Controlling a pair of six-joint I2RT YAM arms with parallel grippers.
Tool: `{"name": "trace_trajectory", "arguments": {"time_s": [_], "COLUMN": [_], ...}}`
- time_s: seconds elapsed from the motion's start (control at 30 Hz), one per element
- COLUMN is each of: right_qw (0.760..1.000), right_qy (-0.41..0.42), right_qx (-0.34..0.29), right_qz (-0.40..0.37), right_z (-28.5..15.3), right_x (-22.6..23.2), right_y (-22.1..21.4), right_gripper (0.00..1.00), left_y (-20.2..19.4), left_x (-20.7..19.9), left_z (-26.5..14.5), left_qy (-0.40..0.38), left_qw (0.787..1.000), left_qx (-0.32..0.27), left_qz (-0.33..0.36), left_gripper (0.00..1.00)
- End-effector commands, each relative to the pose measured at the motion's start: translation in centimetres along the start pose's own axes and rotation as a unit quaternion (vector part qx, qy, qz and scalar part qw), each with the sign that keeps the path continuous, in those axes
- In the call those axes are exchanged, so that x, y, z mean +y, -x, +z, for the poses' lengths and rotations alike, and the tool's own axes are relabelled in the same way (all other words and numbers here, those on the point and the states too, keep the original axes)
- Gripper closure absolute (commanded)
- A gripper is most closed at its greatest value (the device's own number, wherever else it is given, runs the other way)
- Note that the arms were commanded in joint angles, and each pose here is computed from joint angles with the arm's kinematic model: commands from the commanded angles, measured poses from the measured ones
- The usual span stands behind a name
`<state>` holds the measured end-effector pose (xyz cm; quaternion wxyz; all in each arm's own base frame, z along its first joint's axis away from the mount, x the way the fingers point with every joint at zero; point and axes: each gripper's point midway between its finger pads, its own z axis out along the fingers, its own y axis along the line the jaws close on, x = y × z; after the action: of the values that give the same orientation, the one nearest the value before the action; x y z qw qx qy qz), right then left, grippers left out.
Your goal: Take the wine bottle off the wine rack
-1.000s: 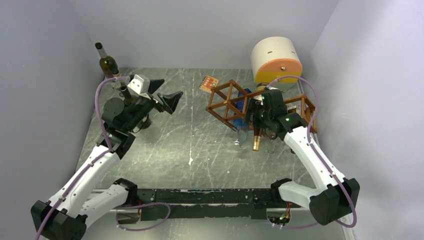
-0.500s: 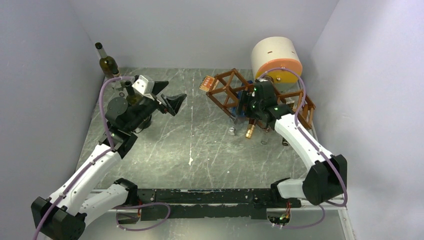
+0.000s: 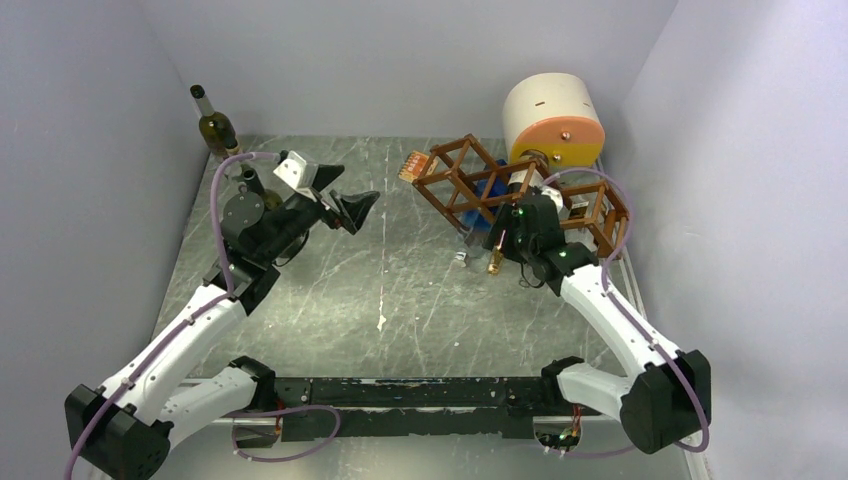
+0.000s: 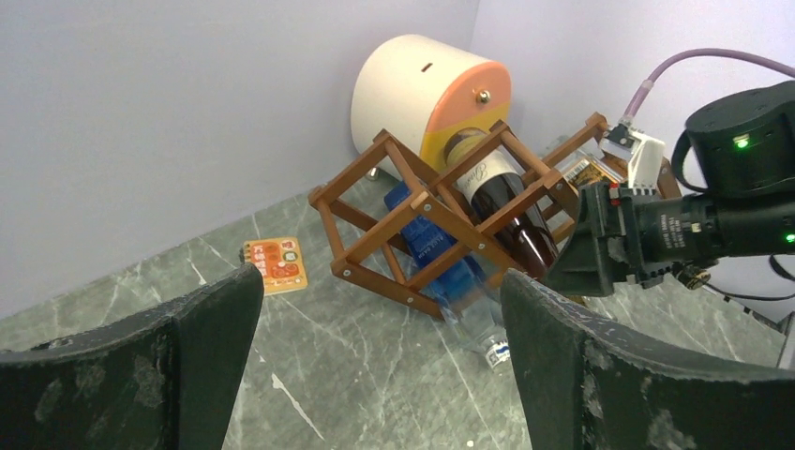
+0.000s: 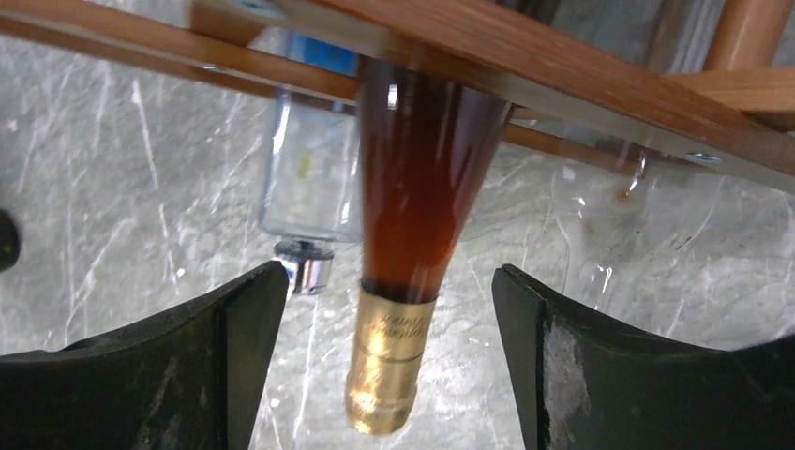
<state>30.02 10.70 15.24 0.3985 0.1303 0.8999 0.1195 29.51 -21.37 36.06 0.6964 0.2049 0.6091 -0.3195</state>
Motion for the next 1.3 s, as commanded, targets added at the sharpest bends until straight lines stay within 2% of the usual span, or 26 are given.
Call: {"name": "trace_trajectory", "arguments": {"time_s": [0.0, 0.07, 0.3, 0.53, 0.57, 0.67, 0.8, 0.9, 1.13, 1.27], "right_qw": [0.998, 0.996, 0.992, 0.99, 0.989, 0.988, 0.988, 0.986, 0.982, 0.983], "right_qy": [-0.017, 0.005, 0.025, 0.039, 0.042, 0.053, 0.045, 0.052, 0.072, 0.071], "right_qx": [-0.048, -0.062, -0.09, -0.103, -0.107, -0.111, -0.106, -0.1, -0.124, -0.09], "right_qz": [0.048, 0.057, 0.08, 0.093, 0.093, 0.092, 0.102, 0.12, 0.123, 0.142], "right_z": [2.1, 2.8, 4.5, 5.7, 5.7, 5.4, 4.4, 3.7, 0.7, -0.7], "right_x": [-0.8, -0.4, -0.3, 0.0, 0.1, 0.5, -0.2, -0.6, 0.5, 1.1], "right_y": [0.3, 0.1, -0.5, -0.5, -0.4, -0.2, -1.1, -2.8, -3.5, -5.1], "right_gripper": [0.19, 0.27, 0.43, 0.44, 0.47, 0.73, 0.83, 0.99, 1.0, 1.0], "left_y": [1.5, 1.6, 1.4, 1.2, 1.2, 1.2, 1.1, 1.2, 0.8, 0.9], "left_x": [-0.8, -0.8, -0.7, -0.7, -0.7, -0.7, -0.8, -1.0, -1.1, -1.2], "left_z": [0.5, 0.4, 0.5, 0.6, 0.6, 0.6, 0.6, 0.7, 0.8, 0.8], "left_qy": [-0.009, -0.006, -0.005, -0.007, -0.007, -0.006, -0.009, -0.015, -0.018, -0.02], "left_qw": [1.0, 1.0, 1.0, 1.0, 1.0, 1.0, 1.0, 1.0, 1.0, 1.0], "left_qx": [-0.012, -0.015, -0.012, -0.01, -0.011, -0.011, -0.01, -0.01, -0.007, -0.007], "left_qz": [0.01, 0.013, 0.016, 0.013, 0.013, 0.012, 0.01, 0.008, 0.003, 0.001], "left_gripper": [0.0, 0.0, 0.0, 0.0, 0.0, 0.0, 0.0, 0.0, 0.01, 0.0]}}
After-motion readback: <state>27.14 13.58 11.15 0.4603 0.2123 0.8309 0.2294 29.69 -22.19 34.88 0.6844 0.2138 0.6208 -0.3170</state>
